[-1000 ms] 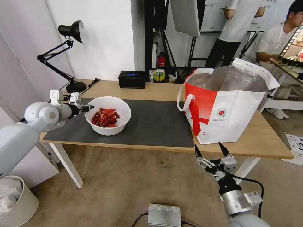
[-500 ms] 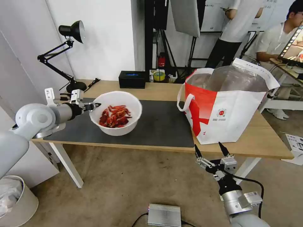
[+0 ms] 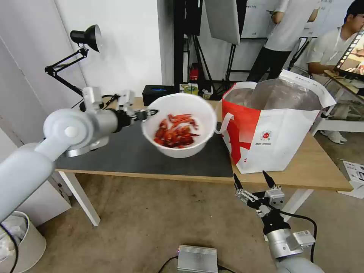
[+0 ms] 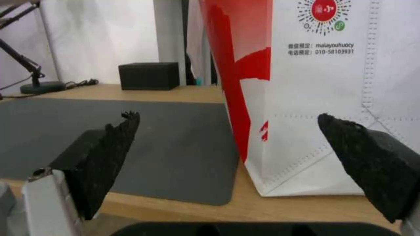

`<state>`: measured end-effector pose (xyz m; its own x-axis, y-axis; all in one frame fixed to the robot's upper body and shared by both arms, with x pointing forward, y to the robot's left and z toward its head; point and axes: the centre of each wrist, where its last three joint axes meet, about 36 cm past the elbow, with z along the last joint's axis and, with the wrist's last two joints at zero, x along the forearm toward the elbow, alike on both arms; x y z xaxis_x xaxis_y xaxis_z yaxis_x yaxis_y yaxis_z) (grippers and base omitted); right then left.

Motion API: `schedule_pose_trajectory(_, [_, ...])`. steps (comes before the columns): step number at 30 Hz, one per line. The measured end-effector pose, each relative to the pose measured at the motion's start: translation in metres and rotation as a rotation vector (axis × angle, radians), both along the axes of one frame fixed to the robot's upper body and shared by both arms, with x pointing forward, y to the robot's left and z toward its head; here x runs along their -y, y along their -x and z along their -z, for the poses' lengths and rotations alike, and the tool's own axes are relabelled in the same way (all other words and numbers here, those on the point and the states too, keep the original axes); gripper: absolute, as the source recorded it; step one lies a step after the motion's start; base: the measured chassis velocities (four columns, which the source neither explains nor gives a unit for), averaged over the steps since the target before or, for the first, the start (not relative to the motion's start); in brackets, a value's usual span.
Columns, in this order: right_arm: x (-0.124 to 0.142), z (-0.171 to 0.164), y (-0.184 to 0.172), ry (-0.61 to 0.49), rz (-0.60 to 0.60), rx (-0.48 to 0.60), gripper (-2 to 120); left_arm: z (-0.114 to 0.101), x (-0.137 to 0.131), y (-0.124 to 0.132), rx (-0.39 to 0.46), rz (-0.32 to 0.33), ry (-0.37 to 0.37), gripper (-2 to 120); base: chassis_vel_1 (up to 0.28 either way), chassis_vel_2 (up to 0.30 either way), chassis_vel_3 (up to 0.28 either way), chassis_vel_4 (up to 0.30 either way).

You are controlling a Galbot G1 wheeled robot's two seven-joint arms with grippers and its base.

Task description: Pick up the trash from the table and place it into the takeout bag.

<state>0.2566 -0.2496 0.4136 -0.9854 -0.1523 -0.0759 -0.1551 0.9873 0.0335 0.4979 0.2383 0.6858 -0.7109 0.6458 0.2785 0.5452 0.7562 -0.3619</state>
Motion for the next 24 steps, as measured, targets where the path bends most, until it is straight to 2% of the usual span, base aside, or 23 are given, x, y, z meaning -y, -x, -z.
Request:
schedule_pose_trajectory(14, [0.0,0.0,0.0,0.0,0.0,0.0,100,-0.052,0.075,-0.017,0.067,0.142,0.047,0,0.0,0.0,0.0,0.0])
schedule_pose_trajectory(16, [0.0,0.0,0.0,0.0,0.0,0.0,100,-0.055,0.081,-0.018,0.07,0.151,0.048,0,0.0,0.0,0.0,0.0])
schedule_pose_trajectory(23, [0.0,0.0,0.0,0.0,0.0,0.0,100,-0.075,0.136,-0.03,0.071,0.221,0.059,0,0.0,0.0,0.0,0.0])
schedule_pose_trajectory(24, [0.0,0.0,0.0,0.0,0.0,0.0,100,-0.075,0.136,-0.03,0.071,0.221,0.059,0,0.0,0.0,0.0,0.0])
